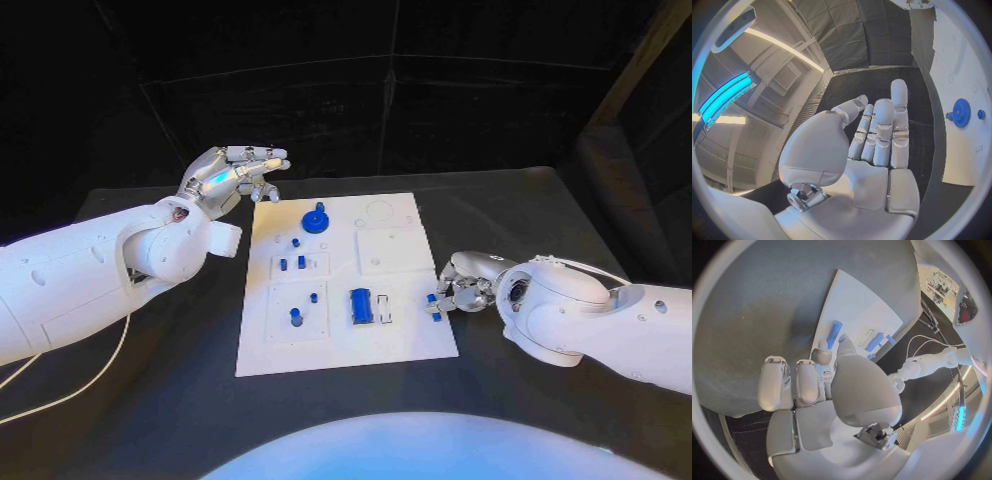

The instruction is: Assemble the parts on the task board

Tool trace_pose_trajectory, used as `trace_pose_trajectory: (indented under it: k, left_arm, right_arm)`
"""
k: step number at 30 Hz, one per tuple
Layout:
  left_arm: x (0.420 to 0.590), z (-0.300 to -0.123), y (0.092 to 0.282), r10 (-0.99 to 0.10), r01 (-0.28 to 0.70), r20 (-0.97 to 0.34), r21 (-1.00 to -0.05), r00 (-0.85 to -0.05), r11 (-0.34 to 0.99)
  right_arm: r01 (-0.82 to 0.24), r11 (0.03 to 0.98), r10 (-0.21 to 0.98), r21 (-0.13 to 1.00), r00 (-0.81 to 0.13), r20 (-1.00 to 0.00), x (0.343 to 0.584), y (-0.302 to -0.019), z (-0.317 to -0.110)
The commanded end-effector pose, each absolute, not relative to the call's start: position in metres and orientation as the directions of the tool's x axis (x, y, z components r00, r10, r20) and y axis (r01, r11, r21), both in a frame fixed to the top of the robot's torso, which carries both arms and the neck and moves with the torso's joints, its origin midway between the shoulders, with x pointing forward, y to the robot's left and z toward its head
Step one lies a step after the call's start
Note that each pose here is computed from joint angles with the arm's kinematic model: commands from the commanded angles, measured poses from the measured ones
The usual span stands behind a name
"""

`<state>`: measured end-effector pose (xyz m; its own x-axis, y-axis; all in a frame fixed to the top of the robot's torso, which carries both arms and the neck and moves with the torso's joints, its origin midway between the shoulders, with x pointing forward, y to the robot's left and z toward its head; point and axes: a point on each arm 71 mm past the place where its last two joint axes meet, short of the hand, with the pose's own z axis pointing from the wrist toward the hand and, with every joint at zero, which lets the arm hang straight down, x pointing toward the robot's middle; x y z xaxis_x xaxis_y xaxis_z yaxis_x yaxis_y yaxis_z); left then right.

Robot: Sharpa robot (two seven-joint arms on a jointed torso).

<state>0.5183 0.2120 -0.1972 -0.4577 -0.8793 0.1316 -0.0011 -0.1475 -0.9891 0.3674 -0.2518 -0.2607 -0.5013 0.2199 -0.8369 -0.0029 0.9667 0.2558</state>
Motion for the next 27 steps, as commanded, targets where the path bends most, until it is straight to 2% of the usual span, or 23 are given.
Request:
trace_pose_trajectory:
  k: [1, 16, 22, 27]
  left_arm:
    - [0.518, -0.196, 0.211, -0.874, 0.006, 0.135, -0.988, -0.467, -0.155]
    - [0.518, -0.196, 0.211, -0.872, 0.004, 0.136, -0.988, -0.469, -0.156]
    - [0.518, -0.196, 0.211, -0.872, 0.004, 0.136, -0.988, -0.47, -0.156]
    - [0.518, -0.196, 0.212, -0.871, 0.004, 0.137, -0.988, -0.471, -0.157]
  right_arm:
    - [-0.018, 0.975, 0.18, 0.221, -0.521, -0.834, 0.367, -0.249, -0.263]
    - [-0.09, 0.99, 0.054, 0.11, -0.477, -0.877, 0.374, -0.233, -0.266]
    - [-0.086, 0.985, 0.093, 0.147, -0.454, -0.886, 0.372, -0.229, -0.263]
    - [-0.068, 0.972, 0.175, 0.227, -0.44, -0.881, 0.369, -0.225, -0.26]
